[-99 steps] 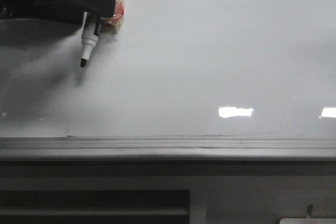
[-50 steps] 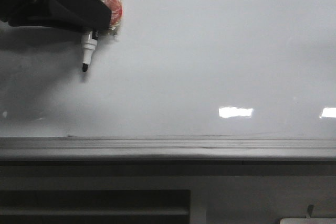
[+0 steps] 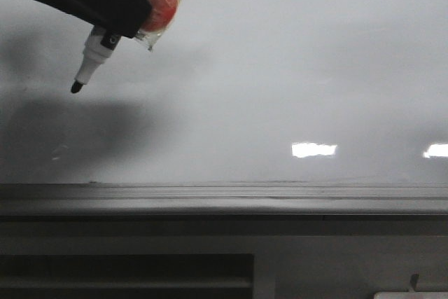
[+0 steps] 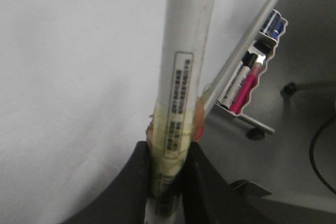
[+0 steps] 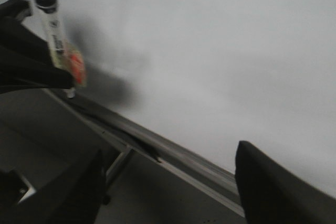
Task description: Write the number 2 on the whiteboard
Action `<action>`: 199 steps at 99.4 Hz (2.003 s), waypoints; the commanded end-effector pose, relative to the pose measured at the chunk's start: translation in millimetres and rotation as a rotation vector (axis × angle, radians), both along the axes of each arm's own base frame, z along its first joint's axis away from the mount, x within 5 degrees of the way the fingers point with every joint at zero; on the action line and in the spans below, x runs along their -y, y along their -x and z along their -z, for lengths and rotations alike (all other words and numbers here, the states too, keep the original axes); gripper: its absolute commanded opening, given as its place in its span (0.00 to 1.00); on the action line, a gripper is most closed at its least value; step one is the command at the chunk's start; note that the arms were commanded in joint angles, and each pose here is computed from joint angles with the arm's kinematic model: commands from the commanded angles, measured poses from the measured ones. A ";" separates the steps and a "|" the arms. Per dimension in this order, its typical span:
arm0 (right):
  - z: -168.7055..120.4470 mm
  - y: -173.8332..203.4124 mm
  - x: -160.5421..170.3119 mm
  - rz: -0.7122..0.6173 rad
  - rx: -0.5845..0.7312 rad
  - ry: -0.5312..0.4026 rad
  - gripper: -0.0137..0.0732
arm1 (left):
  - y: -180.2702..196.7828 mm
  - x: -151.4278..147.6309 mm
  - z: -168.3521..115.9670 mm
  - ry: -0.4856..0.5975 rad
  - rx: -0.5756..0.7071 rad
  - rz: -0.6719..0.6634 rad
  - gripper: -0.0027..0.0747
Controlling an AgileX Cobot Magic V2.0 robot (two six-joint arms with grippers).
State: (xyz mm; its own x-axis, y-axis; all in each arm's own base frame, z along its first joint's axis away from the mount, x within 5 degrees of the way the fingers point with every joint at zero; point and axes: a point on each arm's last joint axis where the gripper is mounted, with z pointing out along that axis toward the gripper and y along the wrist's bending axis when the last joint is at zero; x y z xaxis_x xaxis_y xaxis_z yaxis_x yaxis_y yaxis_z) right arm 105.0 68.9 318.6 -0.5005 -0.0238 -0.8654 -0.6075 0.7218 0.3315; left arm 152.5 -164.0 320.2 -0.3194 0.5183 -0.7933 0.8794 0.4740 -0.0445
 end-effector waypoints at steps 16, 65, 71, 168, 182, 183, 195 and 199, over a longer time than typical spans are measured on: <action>-43.0 -29.4 -19.7 -0.271 -0.007 -0.025 0.70 | 9.8 7.3 -27.2 0.030 0.067 0.198 0.01; -65.4 -75.3 -53.4 -0.543 -0.094 0.002 0.70 | 4.9 38.3 -25.1 0.003 0.045 0.321 0.01; -63.7 -77.0 -57.4 -0.560 -0.103 0.006 0.70 | 2.5 40.5 -26.7 0.002 0.048 0.323 0.01; -41.5 -93.5 -72.1 -0.641 -0.204 0.025 0.36 | -12.1 55.7 -31.2 -0.012 0.040 0.343 0.01; -41.5 -94.0 -72.1 -0.640 -0.196 0.027 0.12 | -12.9 55.9 -31.7 -0.008 0.047 0.336 0.01; -41.5 -94.0 -72.1 -0.640 -0.196 0.027 0.09 | -12.9 55.9 -31.7 -0.008 0.047 0.336 0.01; -41.6 -91.5 -72.1 -0.664 -0.208 0.025 0.07 | -12.7 55.9 -32.0 -0.009 0.046 0.339 0.03; -41.5 -90.8 -72.1 -0.672 -0.212 0.025 0.07 | -12.2 55.4 -32.4 -0.010 0.047 0.341 0.08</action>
